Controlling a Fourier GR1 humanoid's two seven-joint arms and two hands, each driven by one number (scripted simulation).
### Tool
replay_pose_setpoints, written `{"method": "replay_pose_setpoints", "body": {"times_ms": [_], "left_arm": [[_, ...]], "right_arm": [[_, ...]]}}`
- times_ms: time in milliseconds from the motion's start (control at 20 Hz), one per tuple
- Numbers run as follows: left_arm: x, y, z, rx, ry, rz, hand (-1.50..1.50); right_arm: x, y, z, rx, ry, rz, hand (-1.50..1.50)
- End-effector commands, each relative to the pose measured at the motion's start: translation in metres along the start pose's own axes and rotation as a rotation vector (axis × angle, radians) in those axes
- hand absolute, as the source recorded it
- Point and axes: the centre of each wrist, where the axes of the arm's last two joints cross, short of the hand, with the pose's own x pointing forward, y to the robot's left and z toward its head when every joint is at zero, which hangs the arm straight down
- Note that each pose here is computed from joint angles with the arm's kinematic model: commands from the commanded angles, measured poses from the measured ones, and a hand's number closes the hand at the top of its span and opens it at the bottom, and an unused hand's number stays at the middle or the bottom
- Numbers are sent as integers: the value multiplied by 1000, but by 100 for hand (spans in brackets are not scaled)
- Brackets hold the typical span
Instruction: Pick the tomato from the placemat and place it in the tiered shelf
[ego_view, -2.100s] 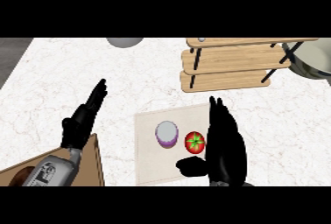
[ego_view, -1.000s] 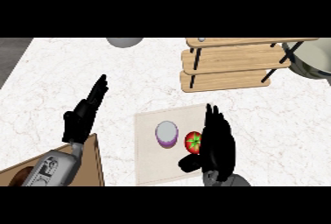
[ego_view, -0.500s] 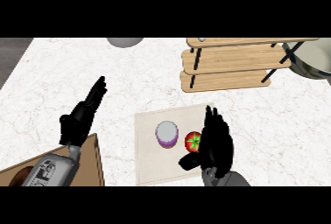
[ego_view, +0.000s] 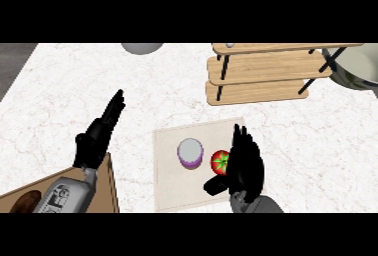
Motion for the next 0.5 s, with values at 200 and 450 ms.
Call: {"method": "replay_pose_setpoints", "body": {"times_ms": [200, 450], "left_arm": [[2, 1, -1, -5, -10, -6, 0], [-4, 8, 12, 12, -4, -10, 0]], "right_arm": [[9, 14, 4, 38, 109, 70, 150], [-2, 13, -4, -16, 54, 93, 150]]}}
